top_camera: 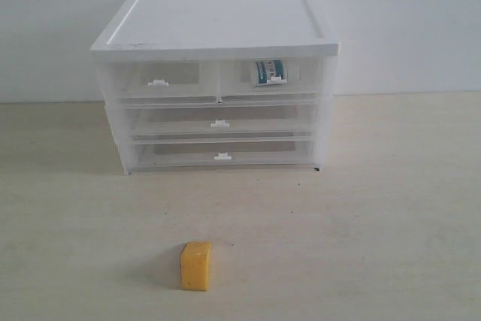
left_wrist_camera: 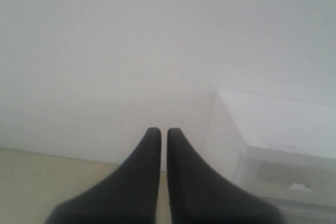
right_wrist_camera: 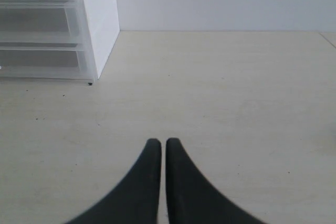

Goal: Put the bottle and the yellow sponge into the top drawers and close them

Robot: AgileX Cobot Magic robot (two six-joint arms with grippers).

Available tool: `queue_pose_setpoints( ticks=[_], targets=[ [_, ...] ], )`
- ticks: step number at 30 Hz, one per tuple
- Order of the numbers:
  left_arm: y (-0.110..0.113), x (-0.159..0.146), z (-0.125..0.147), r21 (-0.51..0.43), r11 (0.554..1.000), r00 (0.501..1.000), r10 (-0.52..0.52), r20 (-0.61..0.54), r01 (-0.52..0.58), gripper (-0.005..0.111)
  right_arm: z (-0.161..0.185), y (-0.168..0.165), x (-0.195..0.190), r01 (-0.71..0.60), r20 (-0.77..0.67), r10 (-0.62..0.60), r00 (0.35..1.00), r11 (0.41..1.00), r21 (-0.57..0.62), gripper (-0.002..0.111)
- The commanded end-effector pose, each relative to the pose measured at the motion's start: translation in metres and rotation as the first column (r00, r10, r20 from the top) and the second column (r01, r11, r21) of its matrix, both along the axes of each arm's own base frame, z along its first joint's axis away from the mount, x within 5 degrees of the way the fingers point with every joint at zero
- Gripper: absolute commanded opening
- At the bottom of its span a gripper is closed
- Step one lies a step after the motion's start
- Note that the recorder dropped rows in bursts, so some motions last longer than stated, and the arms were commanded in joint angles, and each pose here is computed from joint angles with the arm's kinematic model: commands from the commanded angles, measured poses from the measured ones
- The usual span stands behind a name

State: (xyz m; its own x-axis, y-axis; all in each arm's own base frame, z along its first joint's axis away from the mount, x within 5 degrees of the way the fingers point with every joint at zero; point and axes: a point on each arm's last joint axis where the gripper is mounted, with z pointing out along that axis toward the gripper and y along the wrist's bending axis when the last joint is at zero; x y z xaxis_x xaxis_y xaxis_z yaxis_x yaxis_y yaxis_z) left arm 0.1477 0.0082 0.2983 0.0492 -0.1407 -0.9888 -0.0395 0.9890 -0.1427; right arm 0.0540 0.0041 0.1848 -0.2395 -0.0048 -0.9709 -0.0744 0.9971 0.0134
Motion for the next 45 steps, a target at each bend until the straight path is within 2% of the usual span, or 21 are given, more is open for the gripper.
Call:
queue_pose_setpoints(
  ticks=[1,13,21,25,30,36,45],
  targets=[
    [-0.008,0.019,-0.005,0.026,0.997,0.993,-0.066,-0.1,0.069,0.004,-0.001,0.0,0.0,0.004,0.007,-0.004,1.0,1.0,-0.001,0.001],
    [-0.056,0.059,-0.012,0.066,0.947,0.936,-0.297,-0.188,0.313,0.004,-0.001,0.0,0.0,0.004,0.007,-0.004,1.0,1.0,-0.001,0.001],
    [-0.091,0.082,-0.036,0.057,0.9,0.882,-0.41,-0.234,0.433,0.004,-0.001,0.0,0.0,0.004,0.007,-0.004,1.0,1.0,-0.001,0.001],
    [-0.1,0.091,-0.049,0.059,0.909,0.892,-0.39,-0.23,0.412,0.004,-0.001,0.0,0.0,0.004,0.007,-0.004,1.0,1.0,-0.001,0.001],
    [-0.119,0.098,-0.061,0.137,0.921,0.924,-0.339,-0.178,0.364,0.004,-0.001,0.0,0.0,0.004,0.007,-0.004,1.0,1.0,-0.001,0.001],
    [-0.14,0.101,-0.079,0.19,0.932,0.949,-0.288,-0.131,0.309,0.004,-0.001,0.0,0.0,0.004,0.007,-0.004,1.0,1.0,-0.001,0.001],
    [-0.153,0.119,-0.106,0.14,0.945,0.948,-0.271,-0.169,0.295,0.004,-0.001,0.0,0.0,0.004,0.007,-0.004,1.0,1.0,-0.001,0.001]
  ],
)
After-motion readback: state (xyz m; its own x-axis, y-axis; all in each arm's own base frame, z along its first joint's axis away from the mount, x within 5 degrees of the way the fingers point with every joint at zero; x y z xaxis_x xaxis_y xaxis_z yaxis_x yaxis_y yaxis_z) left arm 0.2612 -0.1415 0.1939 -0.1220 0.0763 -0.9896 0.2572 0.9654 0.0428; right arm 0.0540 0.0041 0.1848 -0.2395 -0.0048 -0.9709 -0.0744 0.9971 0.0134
